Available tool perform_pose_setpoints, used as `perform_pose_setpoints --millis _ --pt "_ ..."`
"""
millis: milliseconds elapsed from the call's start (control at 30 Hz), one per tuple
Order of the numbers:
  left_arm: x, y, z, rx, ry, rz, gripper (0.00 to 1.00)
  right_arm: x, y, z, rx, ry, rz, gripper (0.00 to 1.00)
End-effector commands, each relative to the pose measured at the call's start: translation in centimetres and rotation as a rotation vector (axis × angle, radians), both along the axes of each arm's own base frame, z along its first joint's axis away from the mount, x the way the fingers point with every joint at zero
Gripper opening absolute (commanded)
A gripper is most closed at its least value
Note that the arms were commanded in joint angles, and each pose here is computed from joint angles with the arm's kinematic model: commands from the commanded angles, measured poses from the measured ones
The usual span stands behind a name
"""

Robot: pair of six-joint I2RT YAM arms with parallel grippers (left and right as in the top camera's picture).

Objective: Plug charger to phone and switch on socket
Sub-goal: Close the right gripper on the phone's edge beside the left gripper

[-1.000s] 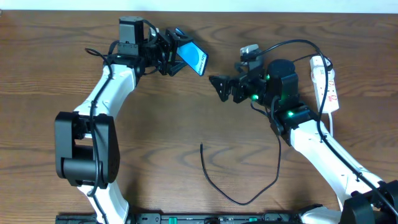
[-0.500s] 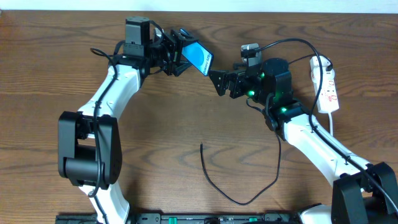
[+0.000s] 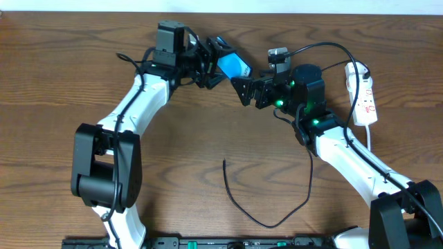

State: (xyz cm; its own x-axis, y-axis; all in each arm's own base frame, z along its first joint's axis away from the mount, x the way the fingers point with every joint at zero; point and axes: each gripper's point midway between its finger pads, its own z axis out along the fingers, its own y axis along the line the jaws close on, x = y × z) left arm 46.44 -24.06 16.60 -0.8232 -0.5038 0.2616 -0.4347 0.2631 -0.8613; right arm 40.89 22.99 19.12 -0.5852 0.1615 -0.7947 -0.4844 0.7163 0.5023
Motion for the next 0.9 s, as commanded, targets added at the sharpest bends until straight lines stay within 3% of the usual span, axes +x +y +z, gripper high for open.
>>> perform_pose_setpoints --millis 0,267,433,867 --pt "-0.8 -1.3 1.6 -0.019 -0.024 -0.028 0.07 0.1 0.4 0.6 0.015 -0.006 0.007 0.99" --pt "-1.5 -2.5 1.6 -0.022 -0.020 -0.054 0.07 0.3 -0.1 0.0 -0.008 0.012 -0.022 0.89" --pt "-1.5 -2.6 1.6 -0.022 -0.021 -0.054 0.07 0.5 -0.3 -0.1 -0.016 0.013 -0.038 0.74" --pt "-1.9 -2.9 1.8 -0.035 -0.020 -0.076 0.07 0.3 -0.4 -0.6 -0.029 0.029 -0.035 0.63"
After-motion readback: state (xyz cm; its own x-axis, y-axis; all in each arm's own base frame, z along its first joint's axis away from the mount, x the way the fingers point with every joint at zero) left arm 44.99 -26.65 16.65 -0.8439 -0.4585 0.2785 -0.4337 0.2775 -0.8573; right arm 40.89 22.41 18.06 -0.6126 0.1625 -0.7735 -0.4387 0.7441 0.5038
